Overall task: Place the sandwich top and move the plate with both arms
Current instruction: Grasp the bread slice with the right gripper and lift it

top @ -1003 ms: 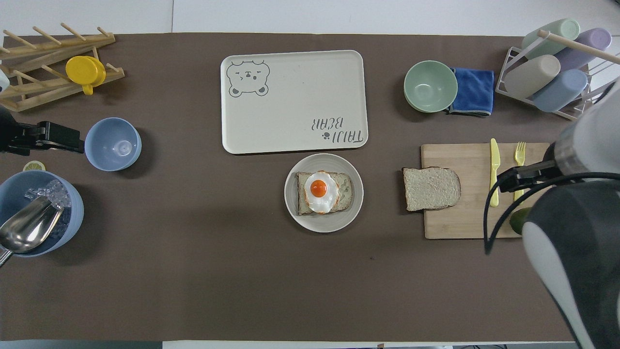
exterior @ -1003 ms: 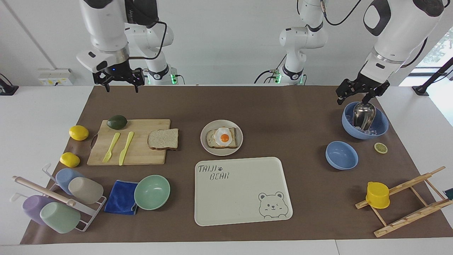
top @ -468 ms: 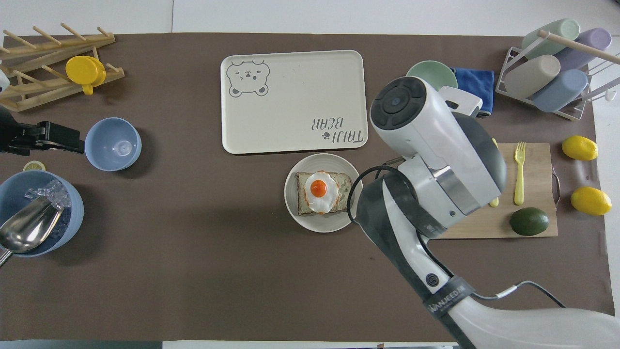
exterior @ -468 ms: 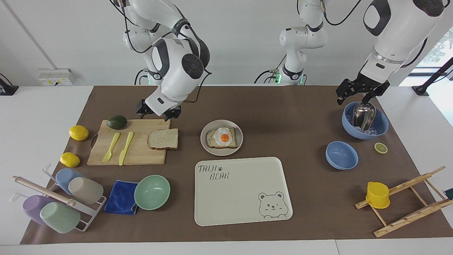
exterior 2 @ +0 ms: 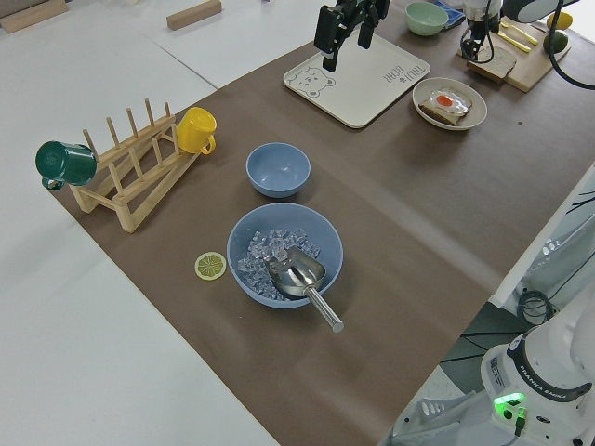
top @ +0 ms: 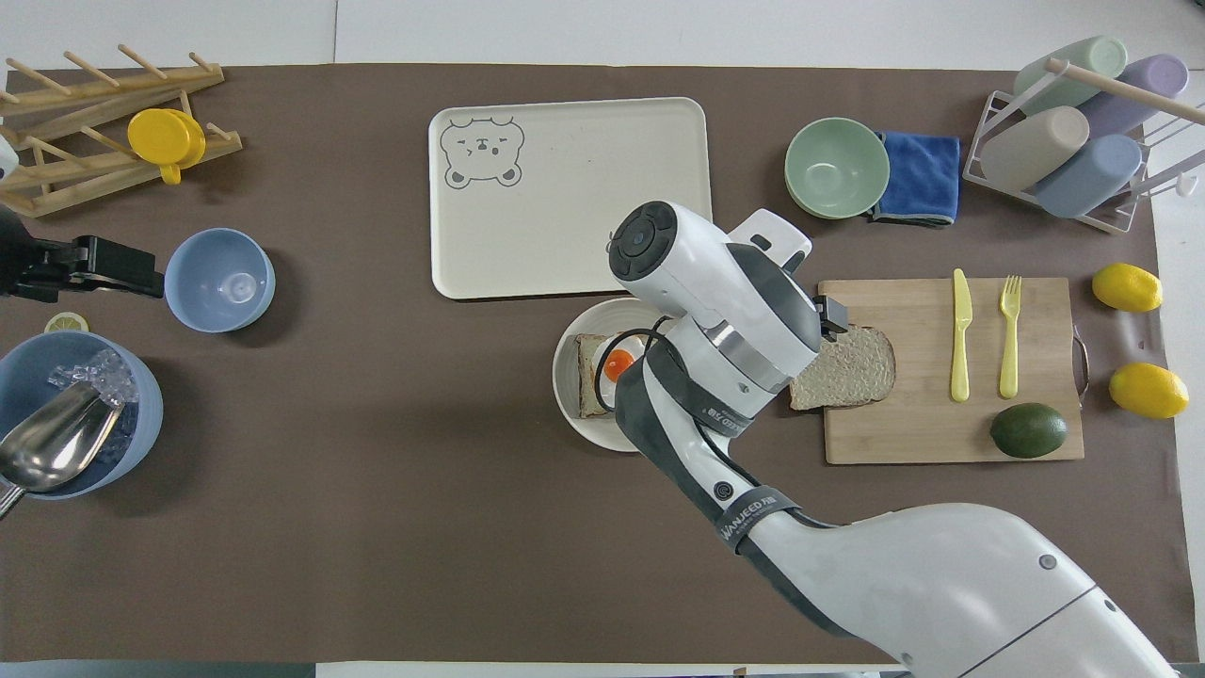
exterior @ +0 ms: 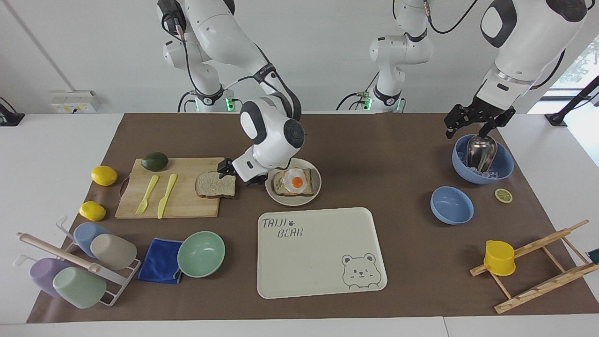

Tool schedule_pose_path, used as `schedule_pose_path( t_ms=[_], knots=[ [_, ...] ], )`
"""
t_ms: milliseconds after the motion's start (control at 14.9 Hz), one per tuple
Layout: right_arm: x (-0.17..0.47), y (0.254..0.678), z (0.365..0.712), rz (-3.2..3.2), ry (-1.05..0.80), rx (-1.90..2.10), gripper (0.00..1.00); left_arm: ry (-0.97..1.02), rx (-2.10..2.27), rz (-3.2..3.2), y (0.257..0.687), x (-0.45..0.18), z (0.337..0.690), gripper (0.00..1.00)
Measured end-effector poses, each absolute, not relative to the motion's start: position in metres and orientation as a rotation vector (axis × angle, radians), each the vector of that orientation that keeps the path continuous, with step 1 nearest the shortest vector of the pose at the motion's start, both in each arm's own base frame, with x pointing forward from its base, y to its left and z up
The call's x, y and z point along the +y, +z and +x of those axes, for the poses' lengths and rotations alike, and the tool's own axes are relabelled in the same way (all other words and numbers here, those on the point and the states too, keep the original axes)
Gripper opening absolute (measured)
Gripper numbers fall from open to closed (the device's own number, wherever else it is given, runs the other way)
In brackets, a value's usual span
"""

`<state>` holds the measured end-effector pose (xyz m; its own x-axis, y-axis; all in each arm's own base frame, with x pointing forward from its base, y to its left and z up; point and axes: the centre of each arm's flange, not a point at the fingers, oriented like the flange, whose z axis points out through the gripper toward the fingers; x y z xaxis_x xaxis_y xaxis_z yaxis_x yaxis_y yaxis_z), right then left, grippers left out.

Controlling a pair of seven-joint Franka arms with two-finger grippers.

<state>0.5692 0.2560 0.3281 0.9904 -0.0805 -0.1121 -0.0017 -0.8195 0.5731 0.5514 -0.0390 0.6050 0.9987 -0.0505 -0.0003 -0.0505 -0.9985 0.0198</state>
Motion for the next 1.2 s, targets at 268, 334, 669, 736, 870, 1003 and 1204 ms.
schedule_pose_path(
  t_ms=[268,334,669,736,870,1003,1204],
  knots=[
    [0.255,0.307,0.562,2.577,-0.153,-0.084,1.0,-0.001,-0.079,3.121,0.605,-0.039,0.551,1.0],
    [0.254,0.301,0.557,2.575,-0.157,-0.082,1.0,-0.001,-0.079,3.121,0.605,-0.039,0.551,1.0],
    [0.247,0.288,0.541,2.558,-0.189,-0.077,1.0,-0.001,-0.079,3.121,0.605,-0.039,0.551,1.0],
    [0.245,0.285,0.537,2.552,-0.197,-0.073,1.0,-0.001,-0.076,3.121,0.605,-0.038,0.552,1.0],
    [0.241,0.28,0.53,2.544,-0.209,-0.064,1.0,-0.001,-0.068,3.121,0.605,-0.035,0.552,1.0],
    [0.239,0.277,0.526,2.542,-0.214,-0.058,1.0,-0.001,-0.066,3.121,0.605,-0.034,0.552,1.0],
    [0.234,0.274,0.522,2.518,-0.209,-0.039,1.0,-0.001,-0.066,3.121,0.605,-0.034,0.552,1.0]
  ],
)
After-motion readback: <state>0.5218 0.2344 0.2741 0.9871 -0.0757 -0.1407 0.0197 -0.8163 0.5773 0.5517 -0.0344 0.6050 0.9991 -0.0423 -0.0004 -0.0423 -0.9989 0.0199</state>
